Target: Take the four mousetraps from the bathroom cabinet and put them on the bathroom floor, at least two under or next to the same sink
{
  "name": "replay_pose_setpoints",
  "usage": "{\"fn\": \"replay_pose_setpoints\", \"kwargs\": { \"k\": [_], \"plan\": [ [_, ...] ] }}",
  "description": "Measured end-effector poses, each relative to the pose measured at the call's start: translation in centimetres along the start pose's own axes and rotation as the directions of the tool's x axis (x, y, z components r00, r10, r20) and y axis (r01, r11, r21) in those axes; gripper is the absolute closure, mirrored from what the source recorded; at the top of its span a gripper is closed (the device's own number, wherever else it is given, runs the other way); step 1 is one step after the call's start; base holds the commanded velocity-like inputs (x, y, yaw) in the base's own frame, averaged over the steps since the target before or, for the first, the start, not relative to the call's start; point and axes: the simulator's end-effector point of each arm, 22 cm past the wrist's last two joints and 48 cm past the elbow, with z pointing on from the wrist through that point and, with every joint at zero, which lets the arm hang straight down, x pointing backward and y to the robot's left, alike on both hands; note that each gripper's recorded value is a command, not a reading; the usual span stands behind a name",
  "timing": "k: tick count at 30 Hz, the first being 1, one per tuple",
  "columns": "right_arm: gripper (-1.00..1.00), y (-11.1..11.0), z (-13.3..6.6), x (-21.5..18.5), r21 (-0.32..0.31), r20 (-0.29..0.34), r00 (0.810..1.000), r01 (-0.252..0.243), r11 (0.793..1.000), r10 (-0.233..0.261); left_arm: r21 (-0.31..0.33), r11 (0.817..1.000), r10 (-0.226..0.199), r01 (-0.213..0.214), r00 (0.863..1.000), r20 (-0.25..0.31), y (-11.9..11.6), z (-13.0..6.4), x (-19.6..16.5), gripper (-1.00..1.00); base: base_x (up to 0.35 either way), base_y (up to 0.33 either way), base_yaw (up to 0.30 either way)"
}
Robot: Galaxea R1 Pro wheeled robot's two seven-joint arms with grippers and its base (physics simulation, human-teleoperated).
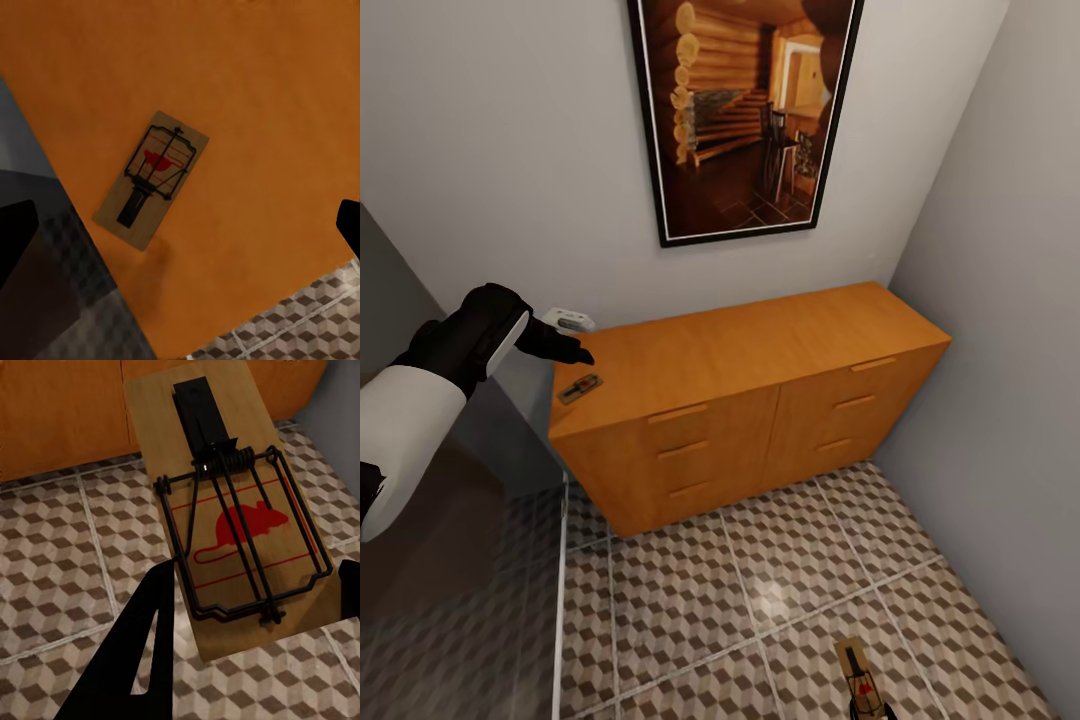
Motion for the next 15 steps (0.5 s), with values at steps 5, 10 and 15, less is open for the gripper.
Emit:
{"fn": "replay_pose_setpoints", "kwargs": {
  "k": [5, 10, 15],
  "plan": [
    [1.00, 0.01, 0.01, 0.00, 0.000, 0.000, 1.000, 0.000, 1.000, 0.000, 0.000, 1.000, 0.000, 0.000, 1.000, 0.000, 0.00, 0.02, -0.01, -1.00, 0.087, 0.051, 0.000],
    [1.00, 0.00, 0.02, -0.01, 0.000, 0.000, 1.000, 0.000, 1.000, 0.000, 0.000, 1.000, 0.000, 0.000, 1.000, 0.000, 0.00, 0.02, -0.03, -1.00, 0.015, 0.007, 0.000],
    [1.00, 0.00, 0.01, -0.01, 0.000, 0.000, 1.000, 0.000, 1.000, 0.000, 0.000, 1.000, 0.000, 0.000, 1.000, 0.000, 0.00, 0.01, 0.00, -1.00, 0.073, 0.001, 0.000]
  ]
}}
